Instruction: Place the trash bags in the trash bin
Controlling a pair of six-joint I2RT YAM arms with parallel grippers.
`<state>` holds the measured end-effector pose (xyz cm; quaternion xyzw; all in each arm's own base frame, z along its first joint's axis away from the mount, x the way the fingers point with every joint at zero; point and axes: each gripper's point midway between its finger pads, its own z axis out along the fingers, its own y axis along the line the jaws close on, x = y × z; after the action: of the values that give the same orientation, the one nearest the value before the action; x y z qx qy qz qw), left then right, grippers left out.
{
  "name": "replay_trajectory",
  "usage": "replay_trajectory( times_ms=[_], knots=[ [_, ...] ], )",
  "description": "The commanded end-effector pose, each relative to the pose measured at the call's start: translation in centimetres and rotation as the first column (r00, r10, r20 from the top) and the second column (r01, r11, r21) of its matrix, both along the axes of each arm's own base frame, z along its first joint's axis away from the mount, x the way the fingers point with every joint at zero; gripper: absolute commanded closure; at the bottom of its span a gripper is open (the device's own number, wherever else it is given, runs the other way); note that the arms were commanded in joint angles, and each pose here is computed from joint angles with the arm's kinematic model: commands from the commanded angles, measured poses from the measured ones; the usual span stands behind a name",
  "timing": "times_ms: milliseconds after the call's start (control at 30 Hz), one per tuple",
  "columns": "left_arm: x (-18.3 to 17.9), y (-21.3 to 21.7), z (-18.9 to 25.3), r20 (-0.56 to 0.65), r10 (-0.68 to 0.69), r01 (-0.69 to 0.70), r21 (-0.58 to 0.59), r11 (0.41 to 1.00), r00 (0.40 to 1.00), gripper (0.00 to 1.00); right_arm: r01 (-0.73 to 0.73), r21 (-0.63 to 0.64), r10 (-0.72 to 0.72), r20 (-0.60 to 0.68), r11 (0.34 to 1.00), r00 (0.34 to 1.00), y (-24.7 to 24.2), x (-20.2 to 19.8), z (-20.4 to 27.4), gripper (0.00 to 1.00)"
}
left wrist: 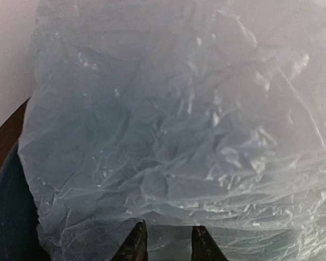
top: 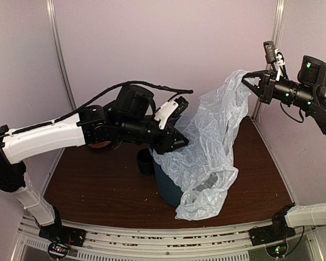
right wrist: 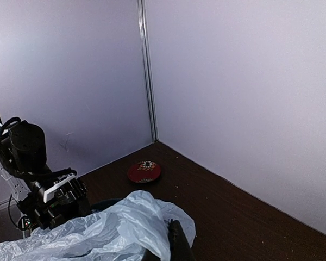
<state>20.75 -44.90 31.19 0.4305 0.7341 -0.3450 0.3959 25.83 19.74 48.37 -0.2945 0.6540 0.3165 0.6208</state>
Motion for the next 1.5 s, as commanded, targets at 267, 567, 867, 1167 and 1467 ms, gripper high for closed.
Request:
replay_trajectory(
  times_ms=[267, 567, 867, 1167, 1467],
  knots=[
    [-2.2, -4.5, 0.2, -0.021, -0.124, 0.124, -0.027, 0.992, 0.992, 0.73, -0.016, 0.027, 0.016, 0.016, 1.000, 1.000, 0.1, 0.2, 0.7, 1.00],
    [0.6, -0.5, 5.1, 0.103, 0.078, -0.074, -0.041, 0.996, 0.992, 0.76, -0.009, 0.009, 0.010, -0.043, 1.000, 0.999, 0.7, 1.9, -2.5, 1.00],
    [1.4, 7.0, 11.7, 0.237, 0.275, -0.257, -0.103, 0.961, 0.932, 0.42, -0.018, 0.016, 0.019, -0.082, 1.000, 0.996, 1.5, 3.6, -2.5, 1.00],
    [-4.4, 10.3, 11.7, 0.298, 0.069, -0.062, -0.030, 0.998, 0.952, 0.37, -0.011, -0.049, 0.005, -0.124, 0.999, 0.992, 3.4, 6.1, -5.1, 1.00],
    [-12.6, 6.7, 12.7, 0.380, -0.128, 0.142, -0.009, 0.990, 0.916, 0.33, 0.017, -0.083, -0.029, -0.140, 0.996, 0.990, 3.5, 7.2, -6.6, 1.00]
  ],
)
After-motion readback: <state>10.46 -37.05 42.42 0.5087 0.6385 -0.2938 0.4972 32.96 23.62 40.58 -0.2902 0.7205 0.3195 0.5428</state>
